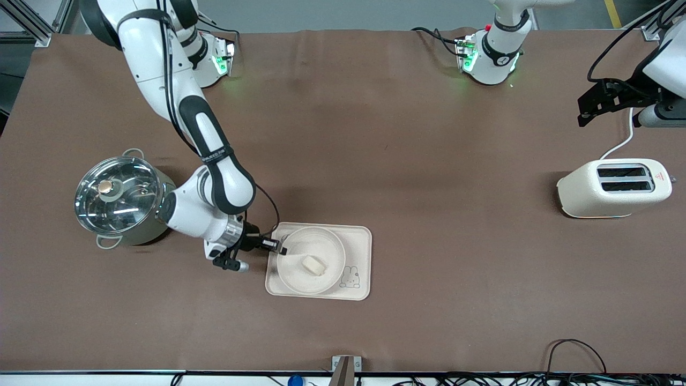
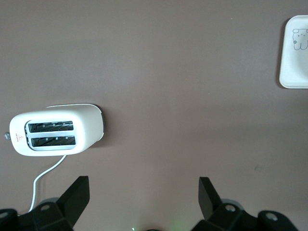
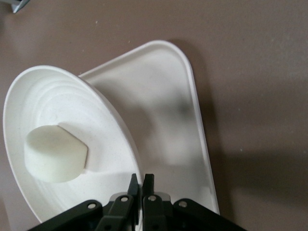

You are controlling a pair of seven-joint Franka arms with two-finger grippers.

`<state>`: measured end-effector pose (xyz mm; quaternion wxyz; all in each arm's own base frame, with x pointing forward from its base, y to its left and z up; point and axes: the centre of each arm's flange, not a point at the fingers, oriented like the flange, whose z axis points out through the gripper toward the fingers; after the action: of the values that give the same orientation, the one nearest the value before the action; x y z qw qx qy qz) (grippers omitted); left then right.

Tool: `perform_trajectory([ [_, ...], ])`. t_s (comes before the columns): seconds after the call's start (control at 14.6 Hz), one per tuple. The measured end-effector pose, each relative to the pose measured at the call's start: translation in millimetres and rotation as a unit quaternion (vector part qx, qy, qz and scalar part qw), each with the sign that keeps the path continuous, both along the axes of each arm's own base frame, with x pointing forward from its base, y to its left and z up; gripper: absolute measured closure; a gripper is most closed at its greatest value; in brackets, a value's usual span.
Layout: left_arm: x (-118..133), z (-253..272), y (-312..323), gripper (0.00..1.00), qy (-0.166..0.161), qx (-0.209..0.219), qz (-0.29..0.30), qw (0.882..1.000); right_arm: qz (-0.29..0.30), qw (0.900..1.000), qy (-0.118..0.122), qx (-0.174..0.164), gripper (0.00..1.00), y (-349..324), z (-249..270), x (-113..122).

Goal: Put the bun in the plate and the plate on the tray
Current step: 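Move the plate onto the white tray with the right gripper, then open the right gripper and pull it back from the plate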

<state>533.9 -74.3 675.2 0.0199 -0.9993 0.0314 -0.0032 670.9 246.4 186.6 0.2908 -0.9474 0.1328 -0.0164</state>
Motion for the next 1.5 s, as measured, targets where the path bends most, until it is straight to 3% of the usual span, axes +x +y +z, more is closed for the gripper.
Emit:
perform_trajectory([
  [0.61, 0, -6, -4, 0.0, 0.005, 0.001, 0.015, 1.0, 0.028, 0.999, 0.002, -0.042, 0.96, 16, -12, 8],
  [0.75, 2, -8, -4, 0.0, 0.007, 0.001, 0.016, 1.0, 0.028, 0.999, 0.003, -0.042, 0.81, 16, -13, 8],
  [0.96, 3, -10, -4, 0.0, 0.008, 0.001, 0.016, 1.0, 0.019, 0.999, 0.011, -0.041, 0.49, 16, -13, 7],
  [1.09, 4, -11, -3, 0.0, 0.01, 0.001, 0.018, 1.0, 0.013, 0.999, 0.026, -0.037, 0.3, 19, -13, 6],
  [1.23, 5, -13, -1, 0.0, 0.011, 0.001, 0.019, 1.0, 0.017, 0.998, 0.058, -0.025, 0.13, 23, -6, 3],
  [1.37, 6, -13, 0, 0.0, 0.012, 0.001, 0.02, 1.0, 0.009, 0.997, 0.075, -0.017, 0.09, 23, 12, 5],
  [1.5, 6, -14, 1, 0.0, 0.012, 0.001, 0.021, 1.0, 0.003, 0.997, 0.076, -0.012, 0.03, 21, 31, 8],
])
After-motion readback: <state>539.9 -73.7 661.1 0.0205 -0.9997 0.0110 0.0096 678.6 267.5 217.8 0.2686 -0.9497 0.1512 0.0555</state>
